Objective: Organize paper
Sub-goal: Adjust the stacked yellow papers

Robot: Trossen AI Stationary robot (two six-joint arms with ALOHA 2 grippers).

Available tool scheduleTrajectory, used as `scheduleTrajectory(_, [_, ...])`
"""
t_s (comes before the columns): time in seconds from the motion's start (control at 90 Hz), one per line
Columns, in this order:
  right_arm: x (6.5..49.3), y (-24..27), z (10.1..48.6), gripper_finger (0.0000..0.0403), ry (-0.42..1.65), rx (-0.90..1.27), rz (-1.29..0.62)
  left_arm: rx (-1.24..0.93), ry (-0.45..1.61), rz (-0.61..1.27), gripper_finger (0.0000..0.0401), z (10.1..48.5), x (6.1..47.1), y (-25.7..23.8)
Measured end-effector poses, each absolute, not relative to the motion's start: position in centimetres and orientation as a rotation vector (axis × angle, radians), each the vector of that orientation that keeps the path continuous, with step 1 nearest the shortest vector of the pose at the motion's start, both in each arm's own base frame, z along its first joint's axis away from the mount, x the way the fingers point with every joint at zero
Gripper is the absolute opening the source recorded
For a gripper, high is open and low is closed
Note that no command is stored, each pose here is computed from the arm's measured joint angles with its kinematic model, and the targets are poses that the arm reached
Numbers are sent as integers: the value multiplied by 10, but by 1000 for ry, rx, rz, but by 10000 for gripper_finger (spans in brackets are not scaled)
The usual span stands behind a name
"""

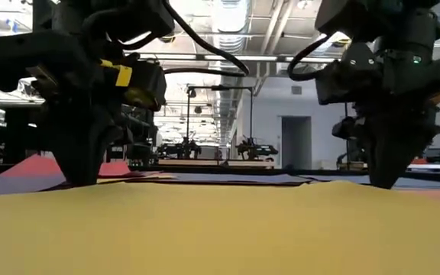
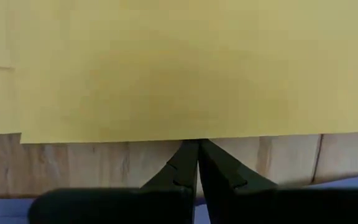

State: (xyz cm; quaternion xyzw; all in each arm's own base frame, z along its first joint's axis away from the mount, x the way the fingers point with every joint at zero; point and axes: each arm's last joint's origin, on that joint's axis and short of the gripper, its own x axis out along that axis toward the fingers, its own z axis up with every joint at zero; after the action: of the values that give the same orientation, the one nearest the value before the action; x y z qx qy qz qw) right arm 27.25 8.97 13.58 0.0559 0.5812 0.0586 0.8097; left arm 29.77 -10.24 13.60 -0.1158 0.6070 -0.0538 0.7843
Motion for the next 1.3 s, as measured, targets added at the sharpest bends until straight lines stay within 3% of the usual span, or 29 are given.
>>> scheduleTrajectory(0.733, [291,87,126,0,1228,169,162,-262,1179,-94,0,138,311,-98])
scheduleTrajectory(1.3, [284,92,139,0,1223,227,119,-311,1221,-45,0,153,298,-100])
